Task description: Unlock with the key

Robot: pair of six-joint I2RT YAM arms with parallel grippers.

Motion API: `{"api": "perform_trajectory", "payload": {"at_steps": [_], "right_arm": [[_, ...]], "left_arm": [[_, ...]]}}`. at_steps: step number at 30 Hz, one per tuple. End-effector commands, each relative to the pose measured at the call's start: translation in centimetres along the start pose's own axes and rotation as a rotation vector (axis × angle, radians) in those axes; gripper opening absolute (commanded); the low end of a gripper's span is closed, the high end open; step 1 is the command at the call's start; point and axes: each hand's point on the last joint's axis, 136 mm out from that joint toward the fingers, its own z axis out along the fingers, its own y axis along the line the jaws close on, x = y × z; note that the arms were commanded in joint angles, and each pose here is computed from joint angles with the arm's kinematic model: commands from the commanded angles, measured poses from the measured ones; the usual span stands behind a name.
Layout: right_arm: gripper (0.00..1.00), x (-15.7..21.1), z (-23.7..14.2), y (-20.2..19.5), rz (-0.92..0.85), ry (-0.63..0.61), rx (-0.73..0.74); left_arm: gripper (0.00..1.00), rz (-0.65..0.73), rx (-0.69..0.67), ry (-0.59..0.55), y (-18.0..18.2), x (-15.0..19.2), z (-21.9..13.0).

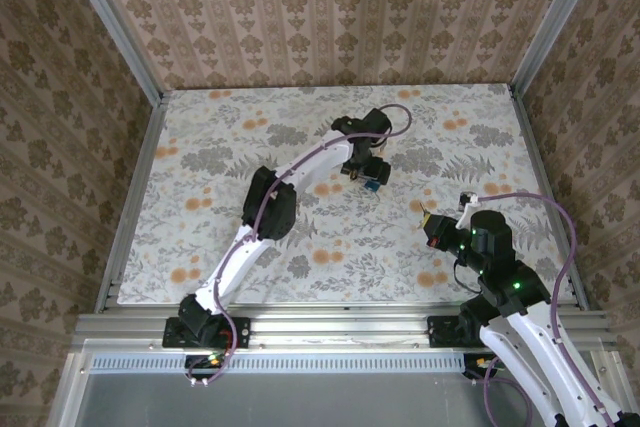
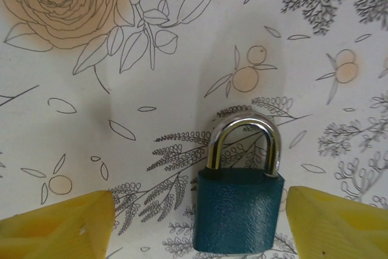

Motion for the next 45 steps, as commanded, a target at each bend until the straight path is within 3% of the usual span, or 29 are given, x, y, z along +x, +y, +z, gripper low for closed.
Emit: {"api": "perform_trajectory", "payload": {"at_steps": [1,15,20,27,37,45], "right_arm": [[0.00,0.3,0.1,-1.0,-0.008,-0.005,0.036],[0.00,0.5,0.3,-1.5,-0.005,0.002,0.053],[0.00,0.5,0.4,-1.6,-0.001,-0.001,0.054],[0.00,0.6,0.7,-1.7,0.013,-0.001,0.049],[0.00,1.0,1.6,-1.8,0.036,0.012,0.039],[0.00,1.1,2.5,-1.5,0.056,0.022,0.019]], "left_arm": [[0.75,0.038,-0.023,-0.019,-0.6,-0.3,-0.3],[0.59,0.066,-0.048,-0.004,-1.5,0.4,2.5],[0.43,0.074,-0.089,0.024,-1.1,1.3,2.9],[0.32,0.064,-0.191,0.073,1.0,3.1,2.3],[0.31,-0.015,-0.185,0.041,2.8,5.8,-2.2],[0.36,-0.074,-0.207,0.142,4.0,9.9,-1.8]]}}
